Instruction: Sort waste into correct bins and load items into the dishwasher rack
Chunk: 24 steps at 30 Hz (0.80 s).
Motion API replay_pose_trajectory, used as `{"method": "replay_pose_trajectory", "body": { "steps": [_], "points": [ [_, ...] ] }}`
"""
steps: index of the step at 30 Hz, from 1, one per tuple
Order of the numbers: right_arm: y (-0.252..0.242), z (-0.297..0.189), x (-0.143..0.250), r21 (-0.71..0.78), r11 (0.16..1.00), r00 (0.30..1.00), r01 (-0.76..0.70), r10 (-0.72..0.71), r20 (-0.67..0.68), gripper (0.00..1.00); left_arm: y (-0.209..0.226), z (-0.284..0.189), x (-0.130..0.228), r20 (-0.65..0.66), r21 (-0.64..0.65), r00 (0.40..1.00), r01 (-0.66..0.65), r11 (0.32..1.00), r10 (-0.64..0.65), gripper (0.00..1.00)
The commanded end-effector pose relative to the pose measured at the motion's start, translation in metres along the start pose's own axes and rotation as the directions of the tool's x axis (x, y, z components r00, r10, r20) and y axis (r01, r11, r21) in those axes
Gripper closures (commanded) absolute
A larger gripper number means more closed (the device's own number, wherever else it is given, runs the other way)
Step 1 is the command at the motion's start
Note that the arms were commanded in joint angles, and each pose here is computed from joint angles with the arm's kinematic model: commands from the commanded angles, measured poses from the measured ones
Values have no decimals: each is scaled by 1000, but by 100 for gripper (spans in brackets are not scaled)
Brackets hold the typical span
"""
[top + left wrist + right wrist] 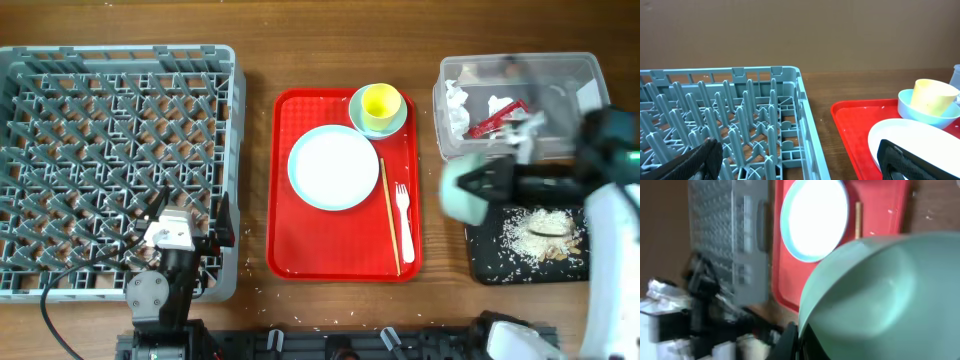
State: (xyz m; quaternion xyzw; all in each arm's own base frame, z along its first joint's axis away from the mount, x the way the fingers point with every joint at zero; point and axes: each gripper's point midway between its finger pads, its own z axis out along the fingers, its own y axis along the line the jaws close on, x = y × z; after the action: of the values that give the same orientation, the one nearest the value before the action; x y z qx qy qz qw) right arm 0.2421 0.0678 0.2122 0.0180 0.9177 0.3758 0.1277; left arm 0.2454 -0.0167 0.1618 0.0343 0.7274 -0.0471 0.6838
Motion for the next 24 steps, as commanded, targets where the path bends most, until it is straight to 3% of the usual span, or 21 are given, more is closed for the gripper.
{"method": "replay_pose_trajectory", "body": {
  "steps": [1, 7, 12, 15, 19, 20, 22, 24],
  "points": [
    [18, 34, 13, 231, 969, 995, -84, 93, -31, 96, -2, 0, 2, 0, 8, 1000, -16, 1000, 16, 0],
    [70, 119, 46, 402, 915, 1000, -14, 16, -2, 96, -2, 0, 2, 0, 8, 1000, -16, 1000, 16, 0],
    [71, 177, 68, 564, 826, 995, -12, -45, 86, 96, -2, 0, 2, 0, 8, 1000, -16, 1000, 16, 0],
    [75, 230, 79, 534, 845, 998, 37, -62, 29, 96, -2, 0, 2, 0, 8, 1000, -16, 1000, 16, 0],
    [71, 245, 80, 536, 843, 998, 39, -57, 18, 96, -2, 0, 2, 0, 8, 1000, -16, 1000, 16, 0],
    [71, 245, 81, 535, 844, 998, 39, -56, 16, 89, -2, 0, 2, 0, 8, 1000, -16, 1000, 16, 0],
    [70, 244, 82, 539, 842, 999, 38, -52, 10, 47, -2, 0, 2, 0, 8, 1000, -16, 1000, 16, 0],
    [74, 243, 84, 527, 849, 999, 39, -43, -5, 39, -2, 0, 2, 0, 8, 1000, -16, 1000, 16, 0]
  ]
}}
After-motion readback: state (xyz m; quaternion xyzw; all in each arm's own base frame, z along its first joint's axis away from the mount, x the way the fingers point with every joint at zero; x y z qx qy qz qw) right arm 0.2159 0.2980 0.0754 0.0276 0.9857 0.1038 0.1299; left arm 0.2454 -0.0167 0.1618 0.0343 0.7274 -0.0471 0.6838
